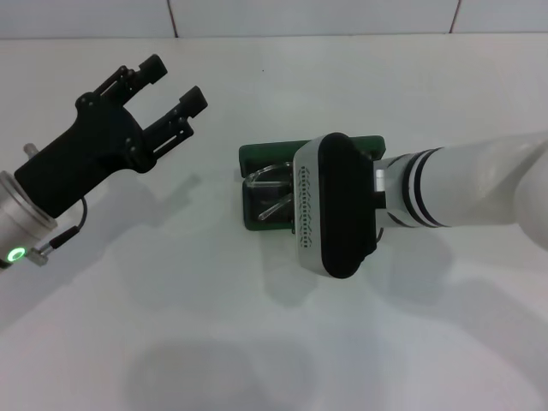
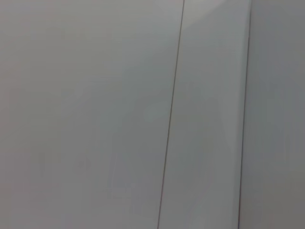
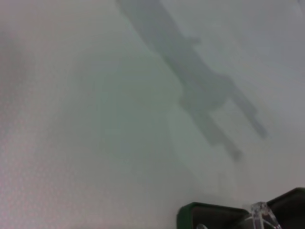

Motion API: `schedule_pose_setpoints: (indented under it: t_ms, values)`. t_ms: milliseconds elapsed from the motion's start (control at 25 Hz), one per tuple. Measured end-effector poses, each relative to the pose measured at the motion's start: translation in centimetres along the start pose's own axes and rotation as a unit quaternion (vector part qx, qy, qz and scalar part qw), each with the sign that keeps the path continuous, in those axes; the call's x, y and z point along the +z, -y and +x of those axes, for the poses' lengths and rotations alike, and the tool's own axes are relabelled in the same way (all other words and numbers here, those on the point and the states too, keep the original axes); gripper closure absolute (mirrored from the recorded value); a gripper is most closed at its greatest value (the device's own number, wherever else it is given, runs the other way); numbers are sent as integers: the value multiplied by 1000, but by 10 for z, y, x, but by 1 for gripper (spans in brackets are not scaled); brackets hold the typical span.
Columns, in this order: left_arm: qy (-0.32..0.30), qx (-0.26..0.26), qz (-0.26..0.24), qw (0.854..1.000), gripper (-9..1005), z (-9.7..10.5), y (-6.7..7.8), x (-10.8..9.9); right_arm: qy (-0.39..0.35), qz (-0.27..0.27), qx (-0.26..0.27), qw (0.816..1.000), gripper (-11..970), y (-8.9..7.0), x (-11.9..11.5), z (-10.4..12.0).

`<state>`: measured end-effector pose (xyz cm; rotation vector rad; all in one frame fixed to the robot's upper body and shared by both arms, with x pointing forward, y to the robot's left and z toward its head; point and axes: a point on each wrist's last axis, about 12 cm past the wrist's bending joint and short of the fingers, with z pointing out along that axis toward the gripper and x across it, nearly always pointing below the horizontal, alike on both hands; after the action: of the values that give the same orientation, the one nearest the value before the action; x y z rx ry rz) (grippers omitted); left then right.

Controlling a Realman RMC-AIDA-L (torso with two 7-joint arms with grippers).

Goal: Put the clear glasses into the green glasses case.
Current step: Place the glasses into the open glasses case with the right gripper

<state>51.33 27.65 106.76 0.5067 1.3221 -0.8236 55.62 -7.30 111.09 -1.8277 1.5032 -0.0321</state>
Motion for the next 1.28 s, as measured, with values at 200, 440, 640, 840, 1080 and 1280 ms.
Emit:
schedule_pose_setpoints:
  t_ms: [200,440,640,840,1080,1280]
  values:
    - [-2,-1,-2,1000,223,1,1,-3,18,3,7,1000,640,-5,-7,-7]
    - [-4,0,-1,1000,223,2,2,-5,10,13,-1,1000,641,-7,-16,-5]
    - [-3,-2,1,1000,224,2,3,-5,-4,17,5,1000,641,-4,-18,3]
    - [-3,-2,1,1000,224,2,2,-5,-13,29,8,999,641,1,-19,9]
    - [-3,-2,1,1000,224,1,2,-5,-13,39,3,999,640,1,-22,9]
    - [-3,-2,2,1000,223,1,1,-5,-17,45,-1,999,640,1,-24,11]
